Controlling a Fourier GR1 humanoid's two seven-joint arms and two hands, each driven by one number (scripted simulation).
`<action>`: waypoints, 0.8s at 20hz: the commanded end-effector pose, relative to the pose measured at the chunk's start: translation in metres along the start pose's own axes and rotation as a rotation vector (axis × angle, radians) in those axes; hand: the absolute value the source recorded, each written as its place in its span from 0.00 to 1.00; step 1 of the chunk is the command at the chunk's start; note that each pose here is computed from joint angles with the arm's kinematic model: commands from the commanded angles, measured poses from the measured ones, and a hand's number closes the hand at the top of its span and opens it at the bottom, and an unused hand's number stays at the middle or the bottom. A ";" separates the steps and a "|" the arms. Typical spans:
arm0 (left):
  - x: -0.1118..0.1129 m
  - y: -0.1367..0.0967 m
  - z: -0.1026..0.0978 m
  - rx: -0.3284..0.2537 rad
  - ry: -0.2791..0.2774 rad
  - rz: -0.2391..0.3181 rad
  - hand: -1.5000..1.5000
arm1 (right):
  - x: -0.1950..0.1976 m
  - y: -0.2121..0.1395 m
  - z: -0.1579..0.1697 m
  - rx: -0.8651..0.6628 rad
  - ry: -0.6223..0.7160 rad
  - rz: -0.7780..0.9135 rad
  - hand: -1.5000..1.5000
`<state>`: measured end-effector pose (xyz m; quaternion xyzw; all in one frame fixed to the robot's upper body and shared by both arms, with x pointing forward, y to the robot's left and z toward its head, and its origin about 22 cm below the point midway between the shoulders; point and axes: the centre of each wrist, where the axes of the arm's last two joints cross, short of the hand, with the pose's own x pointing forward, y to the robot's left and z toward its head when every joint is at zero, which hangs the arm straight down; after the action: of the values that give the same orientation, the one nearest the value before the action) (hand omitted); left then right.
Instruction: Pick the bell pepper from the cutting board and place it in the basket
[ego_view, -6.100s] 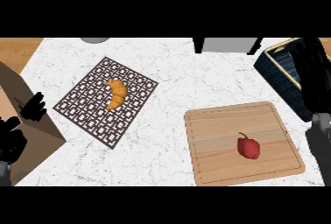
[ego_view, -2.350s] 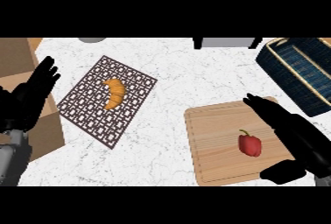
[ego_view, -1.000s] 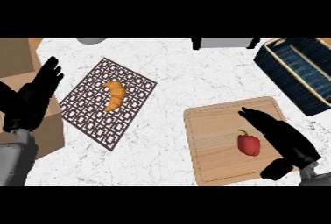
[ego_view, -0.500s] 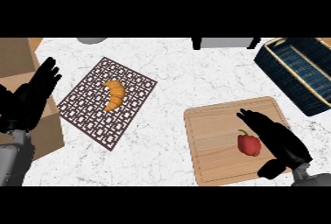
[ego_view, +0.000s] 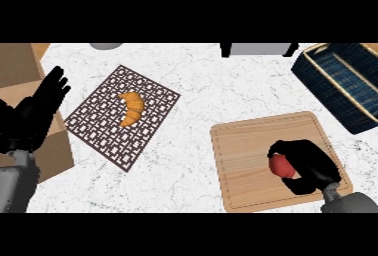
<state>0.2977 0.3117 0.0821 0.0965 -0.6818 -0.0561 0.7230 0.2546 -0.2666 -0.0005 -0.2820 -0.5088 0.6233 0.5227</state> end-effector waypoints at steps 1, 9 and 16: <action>-0.042 -0.010 0.010 0.014 0.135 0.047 0.50 | -0.006 0.016 0.004 0.013 -0.012 0.020 1.00; -0.020 -0.010 -0.001 -0.018 0.091 0.039 0.50 | 0.044 -0.015 -0.063 -0.114 0.305 -0.241 1.00; -0.004 -0.023 -0.004 -0.085 0.065 0.036 0.50 | 0.085 -0.083 -0.110 -0.319 0.678 -0.554 1.00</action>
<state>0.3045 0.2999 0.0960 0.0794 -0.6869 -0.0748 0.7185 0.3306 -0.1832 0.0278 -0.3885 -0.4803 0.3451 0.7066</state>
